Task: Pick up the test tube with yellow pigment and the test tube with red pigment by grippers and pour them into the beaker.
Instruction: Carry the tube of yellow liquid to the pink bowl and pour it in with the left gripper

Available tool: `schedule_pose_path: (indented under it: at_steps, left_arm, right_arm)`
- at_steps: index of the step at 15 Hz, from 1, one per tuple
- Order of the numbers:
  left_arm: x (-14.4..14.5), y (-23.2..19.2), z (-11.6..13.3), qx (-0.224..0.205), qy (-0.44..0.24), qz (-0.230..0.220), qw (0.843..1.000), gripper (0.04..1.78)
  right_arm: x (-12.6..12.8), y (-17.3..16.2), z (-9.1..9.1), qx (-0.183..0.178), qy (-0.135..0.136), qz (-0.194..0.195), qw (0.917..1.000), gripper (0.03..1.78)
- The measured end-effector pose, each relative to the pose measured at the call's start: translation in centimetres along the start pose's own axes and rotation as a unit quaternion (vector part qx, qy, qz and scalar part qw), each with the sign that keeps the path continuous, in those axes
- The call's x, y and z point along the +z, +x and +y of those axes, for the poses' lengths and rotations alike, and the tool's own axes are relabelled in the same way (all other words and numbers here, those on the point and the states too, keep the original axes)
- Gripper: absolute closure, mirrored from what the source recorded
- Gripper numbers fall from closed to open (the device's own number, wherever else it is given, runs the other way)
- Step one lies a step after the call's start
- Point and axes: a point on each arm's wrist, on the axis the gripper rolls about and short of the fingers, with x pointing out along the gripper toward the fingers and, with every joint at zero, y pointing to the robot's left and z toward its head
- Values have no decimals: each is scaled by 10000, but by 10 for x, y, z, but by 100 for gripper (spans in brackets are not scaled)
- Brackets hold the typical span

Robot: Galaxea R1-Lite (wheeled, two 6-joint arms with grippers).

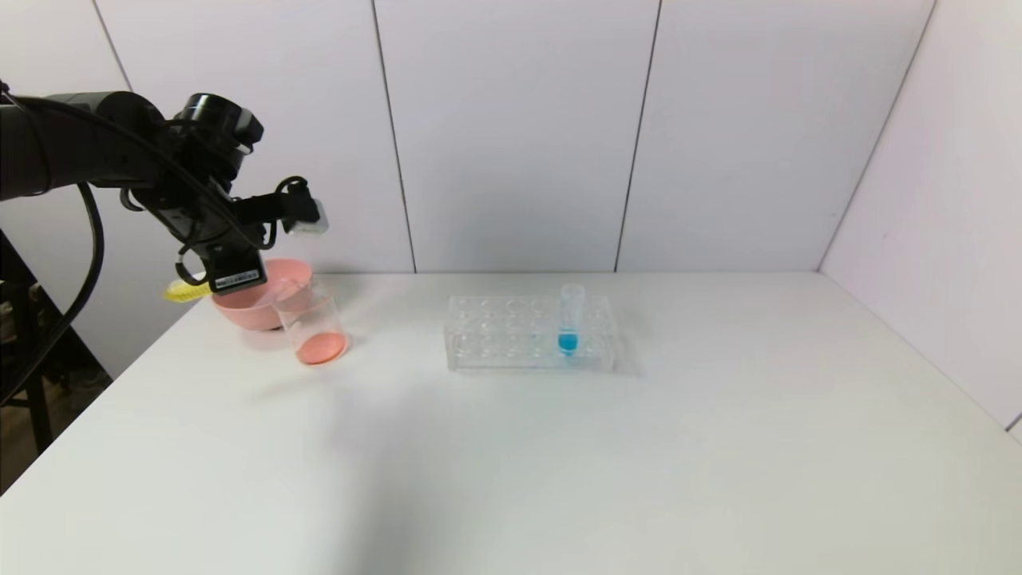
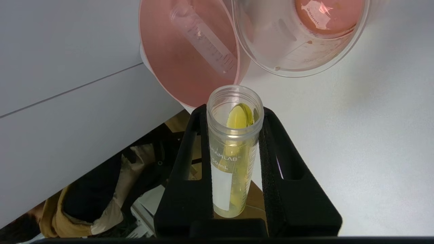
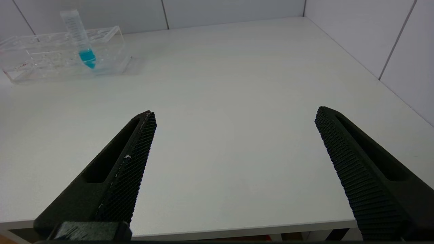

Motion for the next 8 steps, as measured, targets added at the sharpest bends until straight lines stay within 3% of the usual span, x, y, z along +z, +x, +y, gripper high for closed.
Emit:
schedule_pose_path:
  at_steps: [8]
  left_arm:
    - [14, -1, -15, 96, 452, 670, 9967, 140]
  right_arm:
    - [0, 0, 0, 0, 0, 0, 10000, 10]
